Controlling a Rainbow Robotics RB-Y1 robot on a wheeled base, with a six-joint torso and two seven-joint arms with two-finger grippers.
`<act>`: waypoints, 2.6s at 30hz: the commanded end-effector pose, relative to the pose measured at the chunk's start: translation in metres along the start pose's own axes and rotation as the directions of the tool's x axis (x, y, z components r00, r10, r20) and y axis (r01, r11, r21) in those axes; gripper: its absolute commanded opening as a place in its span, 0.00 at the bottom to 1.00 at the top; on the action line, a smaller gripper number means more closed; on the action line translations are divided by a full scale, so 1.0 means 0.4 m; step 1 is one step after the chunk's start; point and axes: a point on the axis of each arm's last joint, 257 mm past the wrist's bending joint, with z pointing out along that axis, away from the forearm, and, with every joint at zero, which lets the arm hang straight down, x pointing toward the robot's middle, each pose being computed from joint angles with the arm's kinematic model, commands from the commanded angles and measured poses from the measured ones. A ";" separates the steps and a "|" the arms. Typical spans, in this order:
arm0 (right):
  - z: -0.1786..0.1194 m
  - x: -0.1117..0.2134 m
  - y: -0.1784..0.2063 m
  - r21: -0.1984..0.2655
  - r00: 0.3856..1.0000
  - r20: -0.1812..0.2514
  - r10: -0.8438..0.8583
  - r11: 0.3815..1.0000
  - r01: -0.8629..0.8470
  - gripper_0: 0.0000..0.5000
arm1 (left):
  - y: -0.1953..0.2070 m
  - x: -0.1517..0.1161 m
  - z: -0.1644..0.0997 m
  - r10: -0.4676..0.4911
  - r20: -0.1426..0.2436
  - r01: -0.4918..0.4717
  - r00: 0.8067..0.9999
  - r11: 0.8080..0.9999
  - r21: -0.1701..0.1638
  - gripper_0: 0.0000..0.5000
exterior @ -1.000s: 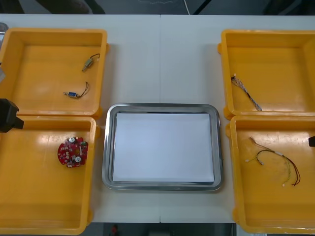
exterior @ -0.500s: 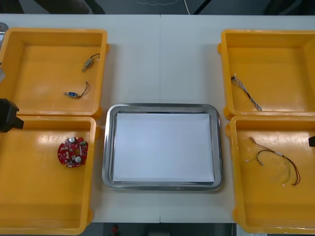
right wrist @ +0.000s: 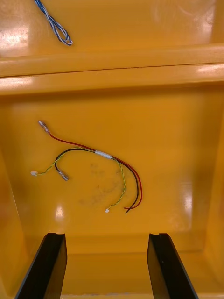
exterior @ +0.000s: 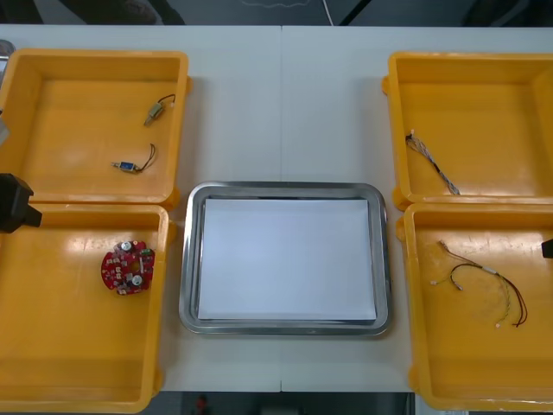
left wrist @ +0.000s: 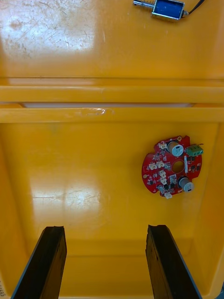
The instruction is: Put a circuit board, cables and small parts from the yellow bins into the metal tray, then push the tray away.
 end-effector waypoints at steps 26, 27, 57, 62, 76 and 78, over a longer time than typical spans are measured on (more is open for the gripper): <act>-0.030 -0.027 -0.002 0.035 0.998 0.031 -0.050 0.998 0.049 1.00 | 0.026 -0.006 -0.026 0.047 0.023 -0.046 0.999 0.998 -0.030 1.00; -0.030 -0.027 -0.002 0.035 0.998 0.031 -0.050 0.998 0.049 1.00 | 0.026 -0.006 -0.026 0.047 0.023 -0.046 0.999 0.998 -0.030 1.00; -0.030 -0.027 -0.002 0.035 0.998 0.031 -0.050 0.998 0.049 1.00 | 0.026 -0.006 -0.026 0.047 0.023 -0.046 0.999 0.998 -0.030 1.00; -0.030 -0.027 -0.002 0.035 0.998 0.031 -0.050 0.998 0.049 1.00 | 0.026 -0.006 -0.026 0.047 0.023 -0.046 0.999 0.998 -0.030 1.00; -0.022 -0.009 0.000 0.013 0.998 0.017 -0.053 0.998 0.053 1.00 | -0.020 0.033 0.025 0.088 -0.018 -0.087 0.996 0.996 0.034 1.00; -0.022 -0.005 -0.004 0.014 0.998 0.014 -0.054 0.998 0.054 1.00 | -0.024 0.029 0.028 0.123 -0.007 -0.122 0.992 0.992 0.042 1.00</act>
